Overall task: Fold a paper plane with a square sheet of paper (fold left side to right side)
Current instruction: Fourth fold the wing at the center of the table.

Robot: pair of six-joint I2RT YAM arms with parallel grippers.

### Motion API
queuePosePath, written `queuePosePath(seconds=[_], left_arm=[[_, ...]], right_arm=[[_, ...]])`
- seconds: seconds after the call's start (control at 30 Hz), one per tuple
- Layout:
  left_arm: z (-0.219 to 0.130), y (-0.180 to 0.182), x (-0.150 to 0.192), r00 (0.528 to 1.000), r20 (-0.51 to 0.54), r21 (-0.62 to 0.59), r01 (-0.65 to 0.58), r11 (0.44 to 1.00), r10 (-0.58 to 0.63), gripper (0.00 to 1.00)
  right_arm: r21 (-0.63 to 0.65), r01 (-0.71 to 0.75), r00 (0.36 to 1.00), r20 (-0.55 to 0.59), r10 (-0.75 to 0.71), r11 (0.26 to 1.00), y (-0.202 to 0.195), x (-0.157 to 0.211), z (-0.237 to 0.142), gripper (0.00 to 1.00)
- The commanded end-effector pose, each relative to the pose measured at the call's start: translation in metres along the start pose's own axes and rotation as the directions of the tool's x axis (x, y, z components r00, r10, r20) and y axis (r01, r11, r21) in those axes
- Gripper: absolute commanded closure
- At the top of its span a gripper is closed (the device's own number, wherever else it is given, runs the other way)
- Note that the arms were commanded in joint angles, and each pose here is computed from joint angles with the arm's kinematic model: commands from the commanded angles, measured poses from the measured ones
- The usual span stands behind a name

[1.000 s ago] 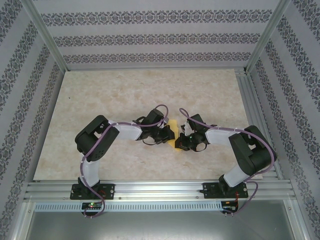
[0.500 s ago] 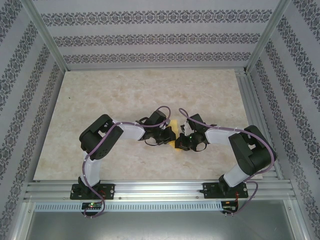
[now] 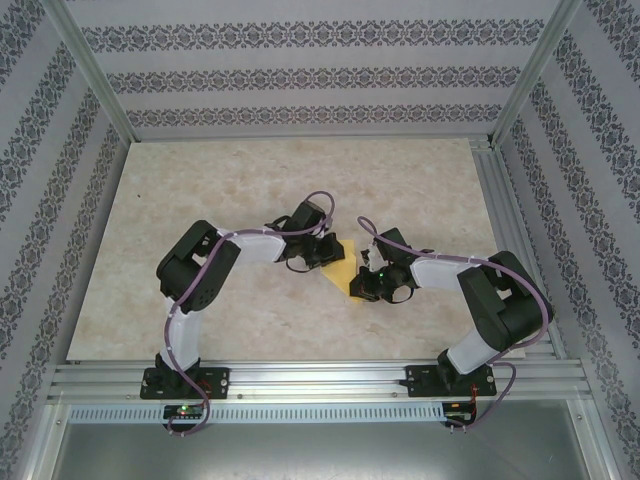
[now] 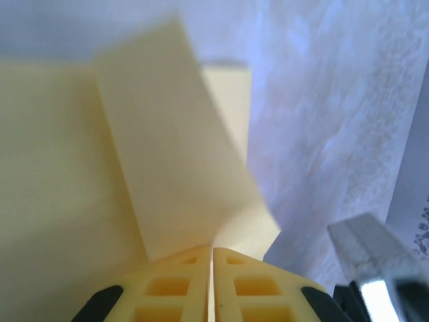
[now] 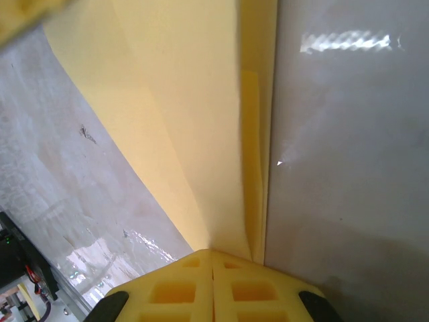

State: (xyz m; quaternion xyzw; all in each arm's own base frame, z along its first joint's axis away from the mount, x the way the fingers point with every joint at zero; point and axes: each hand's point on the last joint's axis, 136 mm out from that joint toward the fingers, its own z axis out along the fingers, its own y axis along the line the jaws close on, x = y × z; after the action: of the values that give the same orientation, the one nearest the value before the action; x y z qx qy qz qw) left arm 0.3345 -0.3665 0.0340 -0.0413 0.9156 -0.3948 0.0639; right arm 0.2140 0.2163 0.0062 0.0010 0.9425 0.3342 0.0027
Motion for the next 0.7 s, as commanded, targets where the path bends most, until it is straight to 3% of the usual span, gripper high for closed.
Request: queuePosePath(seconds=[0.0,0.23,0.47,0.67], left_arm=[[0.006,0.014,-0.013,1.000,0.003,-0.041,-0.026,0.999,0.026,0.88],[0.004,0.008,-0.029,0.999,0.007,-0.012,-0.038,0.999,0.038,0.88],[-0.025,-0.015,-0.029,0.995,0.049,0.012,-0.083,0.996,0.082,0.86],[-0.032,-0.030,0.000,0.995,0.014,0.037,-0.099,0.994,0.099,0.85]], right_arm=[[0.269,-0.096,0.987,-0.098,0.127,0.958,-0.069,0.047,0.010,0.93],[0.270,-0.096,0.987,-0.095,0.126,0.958,-0.068,0.046,0.010,0.93],[0.270,-0.090,0.988,-0.094,0.120,0.959,-0.067,0.044,0.011,0.93],[0.272,-0.091,0.989,-0.090,0.120,0.958,-0.067,0.043,0.011,0.93]])
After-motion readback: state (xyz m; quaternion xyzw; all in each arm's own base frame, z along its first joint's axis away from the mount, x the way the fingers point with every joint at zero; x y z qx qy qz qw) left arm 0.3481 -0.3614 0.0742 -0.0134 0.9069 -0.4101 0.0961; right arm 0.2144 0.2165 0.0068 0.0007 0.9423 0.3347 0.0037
